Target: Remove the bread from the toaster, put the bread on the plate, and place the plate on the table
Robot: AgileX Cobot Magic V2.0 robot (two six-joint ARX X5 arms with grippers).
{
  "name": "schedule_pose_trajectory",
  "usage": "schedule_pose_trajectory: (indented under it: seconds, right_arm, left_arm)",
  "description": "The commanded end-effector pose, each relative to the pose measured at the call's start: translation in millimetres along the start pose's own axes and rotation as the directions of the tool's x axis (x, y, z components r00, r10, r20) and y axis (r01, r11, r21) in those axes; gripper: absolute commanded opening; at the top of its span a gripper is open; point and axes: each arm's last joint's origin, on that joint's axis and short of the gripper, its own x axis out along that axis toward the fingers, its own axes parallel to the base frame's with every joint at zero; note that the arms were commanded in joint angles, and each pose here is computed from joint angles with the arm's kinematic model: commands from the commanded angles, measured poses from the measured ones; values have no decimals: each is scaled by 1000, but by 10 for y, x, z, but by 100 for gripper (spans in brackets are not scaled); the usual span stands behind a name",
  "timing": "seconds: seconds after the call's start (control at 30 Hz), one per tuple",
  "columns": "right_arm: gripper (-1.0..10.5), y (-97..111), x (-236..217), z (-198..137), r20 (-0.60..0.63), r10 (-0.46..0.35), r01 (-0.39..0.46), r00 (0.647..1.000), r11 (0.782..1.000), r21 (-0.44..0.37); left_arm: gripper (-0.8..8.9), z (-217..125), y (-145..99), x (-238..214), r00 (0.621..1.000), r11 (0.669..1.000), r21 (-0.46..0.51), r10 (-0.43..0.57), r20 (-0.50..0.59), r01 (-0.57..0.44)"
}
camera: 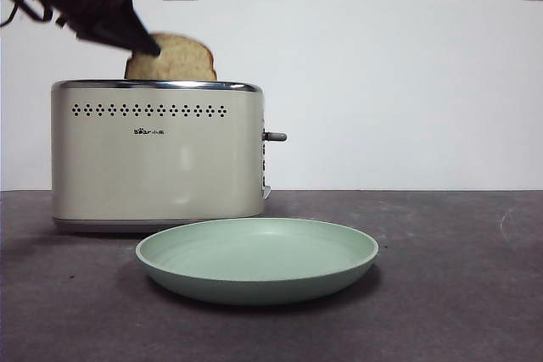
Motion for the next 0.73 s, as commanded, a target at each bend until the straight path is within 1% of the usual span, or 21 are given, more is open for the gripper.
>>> schedule_pose_trajectory:
  seconds: [0.03,0.23,0.4,0.5,0.6,0.73]
  right_arm:
    - [691,7,-6,4,4,1,-1,1000,1000,-4]
    - [691,6,-6,4,3,0,0,1000,1000,-4]
    - [691,-19,22,30,2,-3,3,1000,1000,-4]
    - [691,-59,71,60,-10,-2,2,1000,1000,6]
    - [690,-118,143,103,-26,1,0,1000,1000,18]
    - [690,-213,257,180,-35,2,-1,999,1000,25]
  left_arm:
    - [-8,255,-19,-146,998,1000,23,10,65,-11]
    - [-8,642,-85,-474,994,999,46,17,106,-22]
    - [-8,871,-233,-850,992,998,54,18,124,-25]
    - [-8,958,-373,-1131,986,999,26,27,166,-32]
    - [-8,1009,-574,-1451,979,1000,0,-10,205,10]
    - [-6,960,-848,-1820,980,998,-8,-61,187,64]
